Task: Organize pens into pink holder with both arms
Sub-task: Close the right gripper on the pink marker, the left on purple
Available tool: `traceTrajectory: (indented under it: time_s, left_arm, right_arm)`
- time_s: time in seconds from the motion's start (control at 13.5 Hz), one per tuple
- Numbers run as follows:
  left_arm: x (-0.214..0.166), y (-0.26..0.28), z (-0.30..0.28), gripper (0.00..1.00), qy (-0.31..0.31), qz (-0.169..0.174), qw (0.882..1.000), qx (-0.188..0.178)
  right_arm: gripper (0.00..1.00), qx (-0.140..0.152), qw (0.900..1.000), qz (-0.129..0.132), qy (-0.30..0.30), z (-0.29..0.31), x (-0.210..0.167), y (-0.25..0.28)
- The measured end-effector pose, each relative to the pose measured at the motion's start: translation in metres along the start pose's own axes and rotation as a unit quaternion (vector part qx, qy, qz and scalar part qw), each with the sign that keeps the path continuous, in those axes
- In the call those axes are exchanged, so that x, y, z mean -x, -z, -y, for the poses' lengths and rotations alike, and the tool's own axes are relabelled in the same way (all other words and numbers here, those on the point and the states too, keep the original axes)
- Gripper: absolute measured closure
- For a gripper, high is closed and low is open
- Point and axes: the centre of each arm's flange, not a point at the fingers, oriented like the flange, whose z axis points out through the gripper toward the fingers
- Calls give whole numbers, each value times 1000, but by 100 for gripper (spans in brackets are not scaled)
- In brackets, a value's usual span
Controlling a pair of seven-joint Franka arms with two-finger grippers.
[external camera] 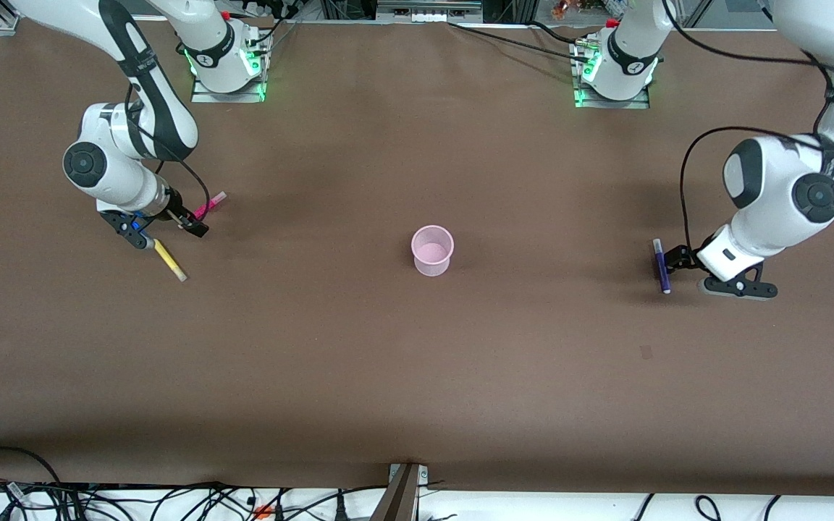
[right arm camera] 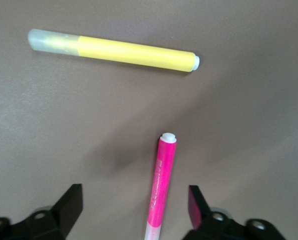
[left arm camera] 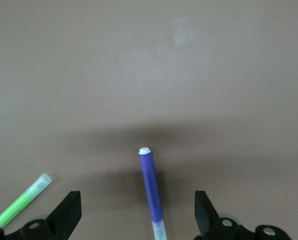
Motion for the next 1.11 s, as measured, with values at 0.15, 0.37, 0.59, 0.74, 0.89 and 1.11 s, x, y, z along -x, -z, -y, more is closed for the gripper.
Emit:
traceTrajectory:
  time_s: [0.15,0.37,0.59,0.74,0.89,1.11]
  left_arm:
    - [3,-30,3,0,0,17,1000,5]
    - [2,-51,-2,0,-4,14,1000,7]
    - [0,-60,-3,4,-8,3,1000,6]
    - [0,-63,-4,23,-12,4,1000,6]
    - [1,-69,-5,39,-14,7,1000,7]
    - [2,-78,-6,56,-16,8,1000,8]
  right_arm:
    - [13,1,1000,1,-4,-1,-1,-6]
    - [13,-5,1000,-6,-9,-8,0,-19]
    - [28,-9,1000,-11,-10,-12,3,-31]
    - [37,-9,1000,-11,-11,-12,2,-32]
    - [56,-12,1000,-15,-11,-11,1,-30]
    - [83,-12,1000,-15,-11,-11,1,-29]
